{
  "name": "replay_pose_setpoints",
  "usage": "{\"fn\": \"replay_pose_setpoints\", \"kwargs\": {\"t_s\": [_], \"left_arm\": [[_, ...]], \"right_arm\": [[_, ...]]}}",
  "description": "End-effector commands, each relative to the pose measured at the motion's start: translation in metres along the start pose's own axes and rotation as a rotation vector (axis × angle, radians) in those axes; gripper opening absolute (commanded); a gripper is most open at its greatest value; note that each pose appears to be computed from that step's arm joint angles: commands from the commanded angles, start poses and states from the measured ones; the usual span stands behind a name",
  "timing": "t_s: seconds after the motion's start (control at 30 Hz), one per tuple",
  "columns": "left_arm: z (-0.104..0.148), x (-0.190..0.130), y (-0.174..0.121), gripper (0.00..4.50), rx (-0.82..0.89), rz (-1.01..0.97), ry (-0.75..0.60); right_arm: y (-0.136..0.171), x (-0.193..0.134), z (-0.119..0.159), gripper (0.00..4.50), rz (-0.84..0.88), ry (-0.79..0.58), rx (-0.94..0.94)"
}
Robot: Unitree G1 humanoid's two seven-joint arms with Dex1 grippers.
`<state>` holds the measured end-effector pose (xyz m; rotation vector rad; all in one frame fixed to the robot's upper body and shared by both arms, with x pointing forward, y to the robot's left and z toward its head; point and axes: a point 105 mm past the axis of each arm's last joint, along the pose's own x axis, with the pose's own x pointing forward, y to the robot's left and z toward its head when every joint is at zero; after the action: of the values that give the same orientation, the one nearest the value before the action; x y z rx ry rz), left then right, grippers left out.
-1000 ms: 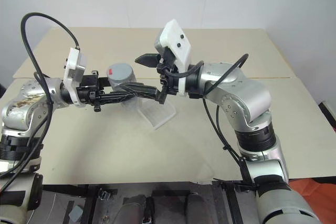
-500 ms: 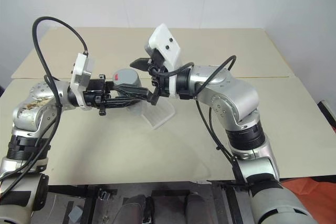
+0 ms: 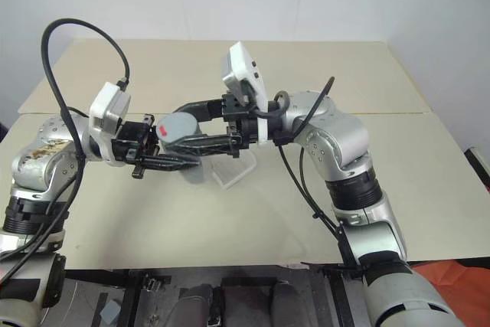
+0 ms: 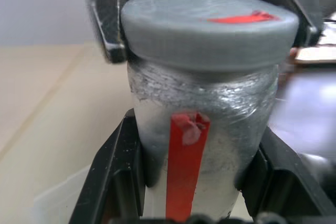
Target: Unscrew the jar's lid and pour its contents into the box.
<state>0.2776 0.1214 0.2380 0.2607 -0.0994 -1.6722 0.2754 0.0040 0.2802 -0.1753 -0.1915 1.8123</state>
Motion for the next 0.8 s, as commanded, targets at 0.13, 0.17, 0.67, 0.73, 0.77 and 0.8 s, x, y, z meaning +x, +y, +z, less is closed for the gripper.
{"fn": "replay_pose_setpoints", "kwargs": {"t_s": [0.13,0.17,0.67,0.73,0.77,0.8], "left_arm": [[0.016,0.009,-0.021,1.93,0.046,-0.185,-0.007],[0.014,0.010,-0.020,1.93,0.057,-0.181,0.001],[-0.001,-0.014,-0.001,1.93,0.035,0.122,0.002],[-0.006,-0.018,0.003,1.93,0.024,0.172,0.007],[-0.008,-0.019,0.005,1.93,0.023,0.193,0.010],[-0.010,-0.020,0.007,1.93,0.024,0.208,0.013]], "right_arm": [[0.012,0.003,0.017,2.75,0.358,-0.021,-0.137],[0.010,0.005,0.016,2.75,0.361,-0.014,-0.145],[-0.005,-0.038,0.018,4.48,-0.124,-0.025,-0.193],[0.002,-0.046,0.019,4.48,-0.186,-0.021,-0.191],[0.006,-0.047,0.020,4.48,-0.213,-0.022,-0.189],[0.008,-0.046,0.020,4.48,-0.236,-0.022,-0.183]]}}
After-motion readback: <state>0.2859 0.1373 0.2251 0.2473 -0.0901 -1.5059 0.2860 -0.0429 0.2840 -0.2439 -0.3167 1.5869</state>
